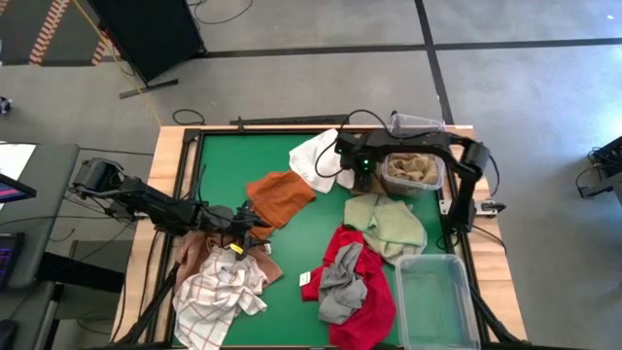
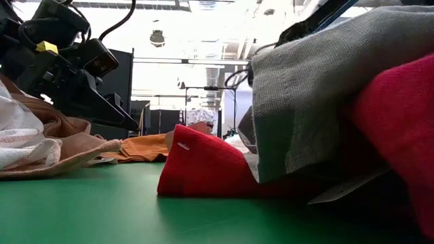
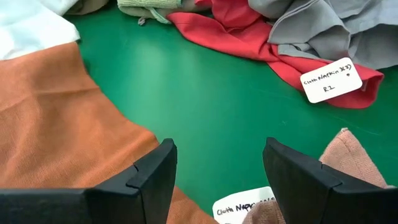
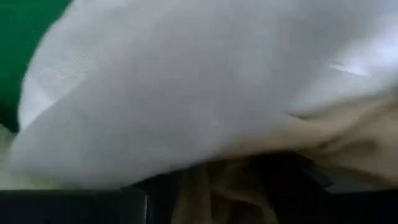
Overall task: Sort towels by color in basket
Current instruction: Put the light brown towel into the top transparent bin, then put the orange towel into the bottom transparent bin
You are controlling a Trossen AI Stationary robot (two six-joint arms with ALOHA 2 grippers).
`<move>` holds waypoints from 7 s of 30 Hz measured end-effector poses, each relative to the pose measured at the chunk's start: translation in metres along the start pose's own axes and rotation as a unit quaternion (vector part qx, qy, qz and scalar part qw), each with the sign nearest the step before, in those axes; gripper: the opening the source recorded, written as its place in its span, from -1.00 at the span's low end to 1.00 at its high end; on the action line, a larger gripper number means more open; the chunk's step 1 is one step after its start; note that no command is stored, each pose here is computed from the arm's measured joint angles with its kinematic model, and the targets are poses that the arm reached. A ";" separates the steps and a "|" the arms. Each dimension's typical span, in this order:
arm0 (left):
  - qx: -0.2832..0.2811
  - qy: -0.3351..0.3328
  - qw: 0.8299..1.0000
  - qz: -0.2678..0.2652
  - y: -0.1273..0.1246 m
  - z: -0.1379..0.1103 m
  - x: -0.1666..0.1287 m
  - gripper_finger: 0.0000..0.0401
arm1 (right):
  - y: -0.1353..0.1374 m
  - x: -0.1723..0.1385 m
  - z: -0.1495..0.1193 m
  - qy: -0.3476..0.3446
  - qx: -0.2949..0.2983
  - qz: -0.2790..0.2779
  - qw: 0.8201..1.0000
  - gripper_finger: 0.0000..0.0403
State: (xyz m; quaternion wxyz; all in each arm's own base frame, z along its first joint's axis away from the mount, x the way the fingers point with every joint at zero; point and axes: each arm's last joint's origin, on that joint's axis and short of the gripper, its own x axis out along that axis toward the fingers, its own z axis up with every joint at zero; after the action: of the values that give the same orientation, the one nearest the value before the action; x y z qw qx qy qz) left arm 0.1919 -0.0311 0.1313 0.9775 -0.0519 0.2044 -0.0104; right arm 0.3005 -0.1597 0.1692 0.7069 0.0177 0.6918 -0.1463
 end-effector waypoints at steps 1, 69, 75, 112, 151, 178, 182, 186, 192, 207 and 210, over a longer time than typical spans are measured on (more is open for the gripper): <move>0.000 0.000 1.000 0.000 0.000 0.000 0.000 0.14 | 0.001 0.006 0.001 0.007 -0.002 0.008 1.000 0.19; -0.005 -0.006 1.000 0.026 0.001 0.001 0.000 0.14 | 0.000 -0.144 -0.103 -0.050 0.285 -0.240 0.927 -0.82; -0.007 -0.004 1.000 0.026 0.002 0.000 0.000 0.14 | -0.016 -0.119 -0.096 0.030 0.307 -0.221 0.925 -0.82; 0.036 -0.025 0.999 0.032 -0.002 0.021 0.006 0.14 | -0.007 -0.137 -0.113 0.001 0.307 -0.114 0.945 0.06; -0.005 0.266 0.954 0.140 0.087 0.034 0.061 0.51 | 0.138 -0.227 -0.135 -0.283 0.087 0.025 0.955 0.29; 0.069 0.168 0.983 -0.033 0.049 0.104 0.086 -0.98 | 0.173 -0.235 -0.156 -0.301 0.047 0.066 0.950 0.29; 0.108 0.121 0.985 -0.055 0.030 0.134 0.082 -0.98 | 0.181 -0.236 -0.163 -0.300 0.042 0.082 0.949 0.29; 0.148 0.079 0.983 -0.076 0.011 0.164 0.079 -0.99 | 0.188 -0.236 -0.174 -0.283 0.055 0.092 0.953 0.29; 0.202 0.027 0.974 -0.102 -0.015 0.198 0.077 -0.99 | 0.198 -0.233 -0.193 -0.250 0.083 0.096 0.960 0.29; 0.258 -0.126 0.950 -0.123 -0.048 0.245 0.088 -1.00 | 0.219 -0.231 -0.234 -0.206 0.134 0.101 0.964 0.29; 0.259 -0.147 0.946 -0.130 -0.051 0.253 0.100 -1.00 | 0.225 -0.228 -0.238 -0.200 0.136 0.093 0.966 0.29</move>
State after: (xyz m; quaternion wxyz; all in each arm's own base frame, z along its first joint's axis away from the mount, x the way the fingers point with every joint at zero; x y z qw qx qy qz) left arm 0.3849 -0.0615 0.3270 0.9665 0.1759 0.0405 -0.1827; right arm 0.1214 0.1514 0.3435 0.8325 0.1482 0.5051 -0.1725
